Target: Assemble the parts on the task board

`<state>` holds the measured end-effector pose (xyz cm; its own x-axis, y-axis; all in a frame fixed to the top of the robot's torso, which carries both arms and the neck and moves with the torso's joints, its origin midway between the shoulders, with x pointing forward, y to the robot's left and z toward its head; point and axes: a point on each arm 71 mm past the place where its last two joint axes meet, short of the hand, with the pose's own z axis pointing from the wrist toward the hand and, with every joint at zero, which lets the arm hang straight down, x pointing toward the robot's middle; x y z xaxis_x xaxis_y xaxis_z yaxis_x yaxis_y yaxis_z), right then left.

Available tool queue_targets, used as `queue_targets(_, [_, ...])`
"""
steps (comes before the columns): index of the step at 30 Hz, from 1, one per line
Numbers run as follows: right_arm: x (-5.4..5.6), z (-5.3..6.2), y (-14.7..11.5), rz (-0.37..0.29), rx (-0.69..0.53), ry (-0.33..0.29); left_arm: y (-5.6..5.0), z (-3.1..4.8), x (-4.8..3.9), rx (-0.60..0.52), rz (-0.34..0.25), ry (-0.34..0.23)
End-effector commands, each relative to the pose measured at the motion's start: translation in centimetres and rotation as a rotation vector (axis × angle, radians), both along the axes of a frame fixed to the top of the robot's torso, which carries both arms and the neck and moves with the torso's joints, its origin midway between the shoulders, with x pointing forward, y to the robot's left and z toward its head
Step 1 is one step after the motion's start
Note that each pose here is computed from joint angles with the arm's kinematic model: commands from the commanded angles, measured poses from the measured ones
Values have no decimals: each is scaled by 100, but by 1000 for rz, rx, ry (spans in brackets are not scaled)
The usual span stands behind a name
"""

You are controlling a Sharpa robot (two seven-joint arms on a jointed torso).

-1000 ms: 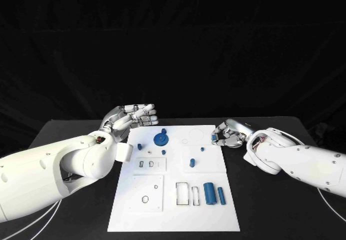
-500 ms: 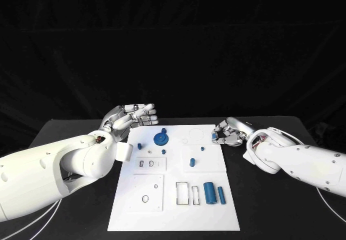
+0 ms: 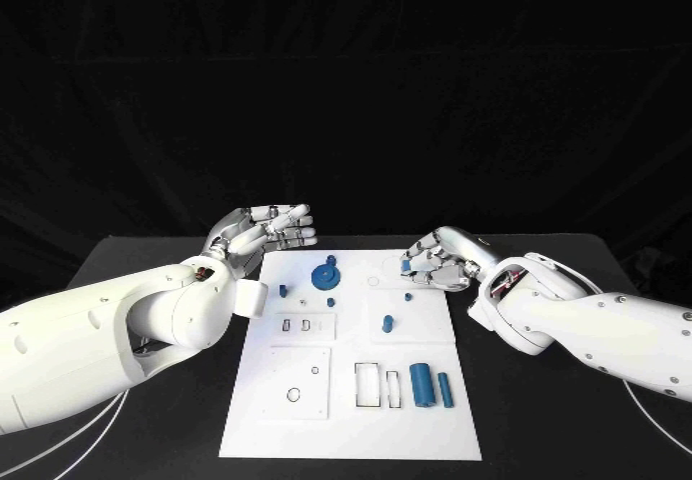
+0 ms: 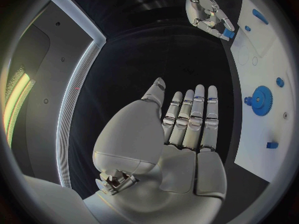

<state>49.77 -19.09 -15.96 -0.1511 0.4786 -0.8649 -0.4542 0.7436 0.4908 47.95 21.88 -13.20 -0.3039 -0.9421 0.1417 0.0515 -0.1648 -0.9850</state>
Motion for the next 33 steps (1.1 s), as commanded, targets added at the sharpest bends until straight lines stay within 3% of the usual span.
queue_targets(1, [-76,39,183,11,-24,-19,-21,-2,18,-10,-17,-1])
queue_targets(7, [-180,72,591,102,-60,-54,-19,-24,76,-8,-8,1])
queue_targets(14, [-262,-13,1060,201,-125,-40,-23,-41,116,-5,1,4])
queue_targets(23, [-314,-182,1372,229,-201,-13,-65,-41,119,-7,-6,4])
queue_targets(33, [-322,-354,1507,229,-241,6,-62,-42,124,-6,-3,4])
